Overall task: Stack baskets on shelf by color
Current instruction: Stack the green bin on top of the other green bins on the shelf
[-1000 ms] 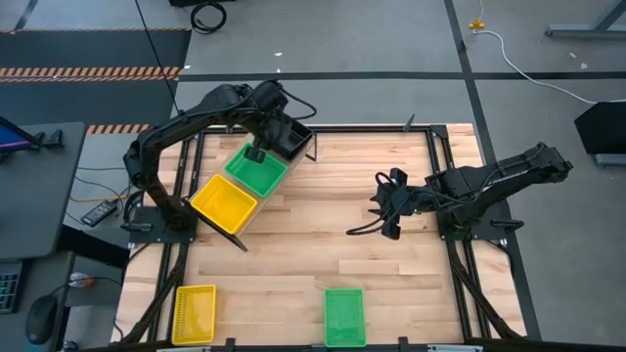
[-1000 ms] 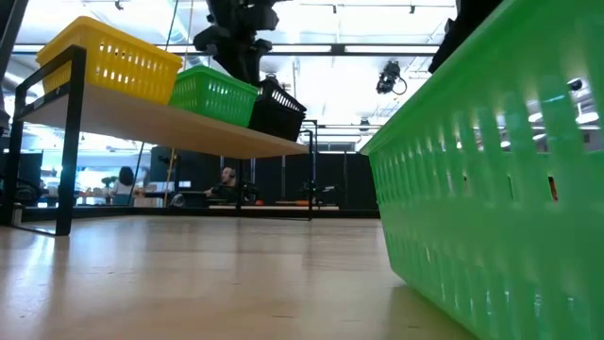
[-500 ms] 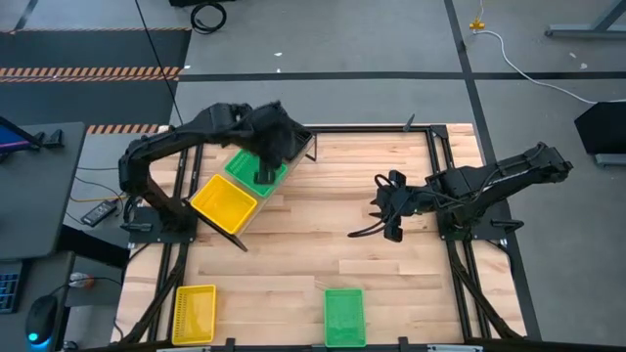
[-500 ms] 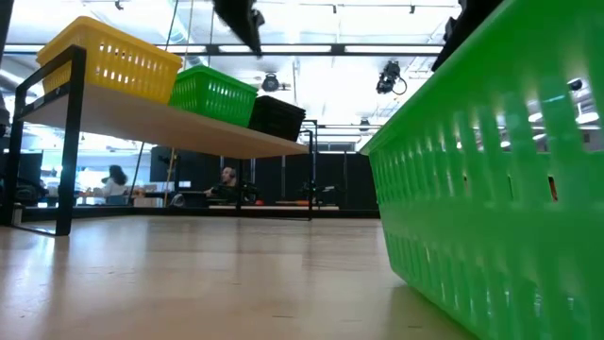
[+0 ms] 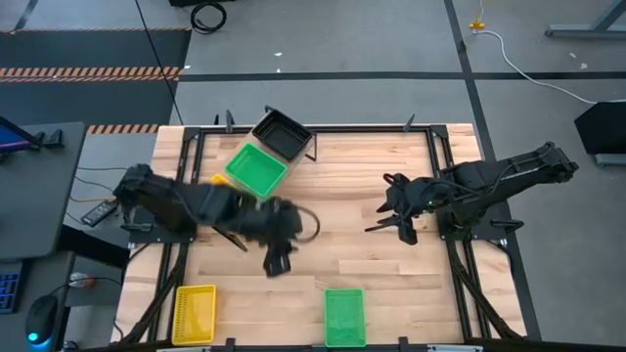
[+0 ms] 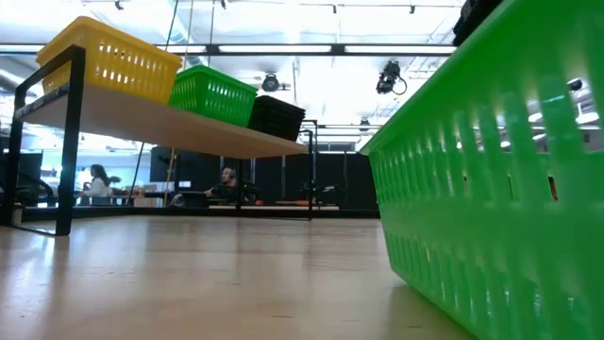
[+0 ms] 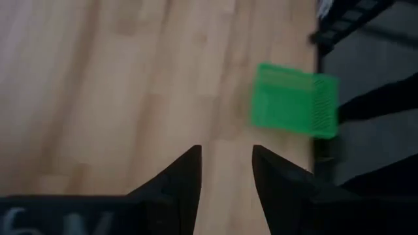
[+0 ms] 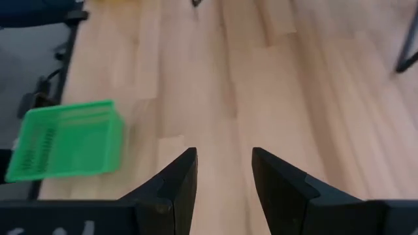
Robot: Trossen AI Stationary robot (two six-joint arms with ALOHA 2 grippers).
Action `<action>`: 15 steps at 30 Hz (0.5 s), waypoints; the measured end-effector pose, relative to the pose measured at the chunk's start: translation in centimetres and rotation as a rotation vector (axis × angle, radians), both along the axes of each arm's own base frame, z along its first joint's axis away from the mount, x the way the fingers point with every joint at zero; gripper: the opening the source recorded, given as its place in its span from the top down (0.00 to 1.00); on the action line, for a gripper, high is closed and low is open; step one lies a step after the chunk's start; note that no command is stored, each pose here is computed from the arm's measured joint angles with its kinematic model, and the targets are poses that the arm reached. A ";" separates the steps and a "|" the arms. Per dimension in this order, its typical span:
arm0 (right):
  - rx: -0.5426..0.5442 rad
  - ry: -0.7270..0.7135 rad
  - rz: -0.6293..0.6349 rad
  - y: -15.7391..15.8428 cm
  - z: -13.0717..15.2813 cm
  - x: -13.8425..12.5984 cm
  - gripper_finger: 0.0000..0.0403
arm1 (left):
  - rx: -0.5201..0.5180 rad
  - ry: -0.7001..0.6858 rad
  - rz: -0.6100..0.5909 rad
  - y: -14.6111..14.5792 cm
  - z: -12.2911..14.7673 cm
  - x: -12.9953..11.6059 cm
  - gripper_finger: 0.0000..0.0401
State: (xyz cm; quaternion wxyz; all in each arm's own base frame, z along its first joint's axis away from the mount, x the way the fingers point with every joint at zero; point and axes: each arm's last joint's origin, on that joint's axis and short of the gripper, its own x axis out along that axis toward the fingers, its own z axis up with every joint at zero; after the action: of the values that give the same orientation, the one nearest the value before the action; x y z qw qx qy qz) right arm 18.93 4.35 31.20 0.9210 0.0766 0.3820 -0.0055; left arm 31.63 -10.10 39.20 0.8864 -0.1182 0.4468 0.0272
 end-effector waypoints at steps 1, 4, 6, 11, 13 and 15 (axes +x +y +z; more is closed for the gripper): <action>0.012 0.006 0.010 0.0 0.0 -0.1 0.62 | -0.017 -0.012 0.013 -1.1 -0.1 -0.1 0.65; 0.044 0.022 0.043 0.1 0.0 -0.3 0.62 | -0.047 -0.014 0.058 -3.7 -1.0 0.2 0.65; 0.069 0.045 0.048 0.2 -0.2 -0.3 0.62 | -0.069 0.006 0.082 -5.1 -2.0 0.5 0.65; 0.150 0.094 -0.013 0.3 -0.8 -0.2 0.62 | -0.098 0.031 0.094 -7.2 -4.5 2.4 0.67; 0.187 0.123 -0.050 0.4 -1.3 -0.3 0.62 | -0.104 0.016 0.090 -7.6 -5.3 3.4 0.67; 0.215 0.136 -0.082 0.5 -1.7 -0.3 0.62 | -0.095 0.014 0.069 -7.7 -6.1 4.3 0.68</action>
State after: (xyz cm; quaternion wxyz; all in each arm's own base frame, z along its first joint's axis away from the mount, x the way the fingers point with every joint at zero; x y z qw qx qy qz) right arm 18.60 4.82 29.54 0.8783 0.1901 0.4386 -0.0075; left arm 35.90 -17.76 33.12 0.8752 -0.1752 0.4493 0.0373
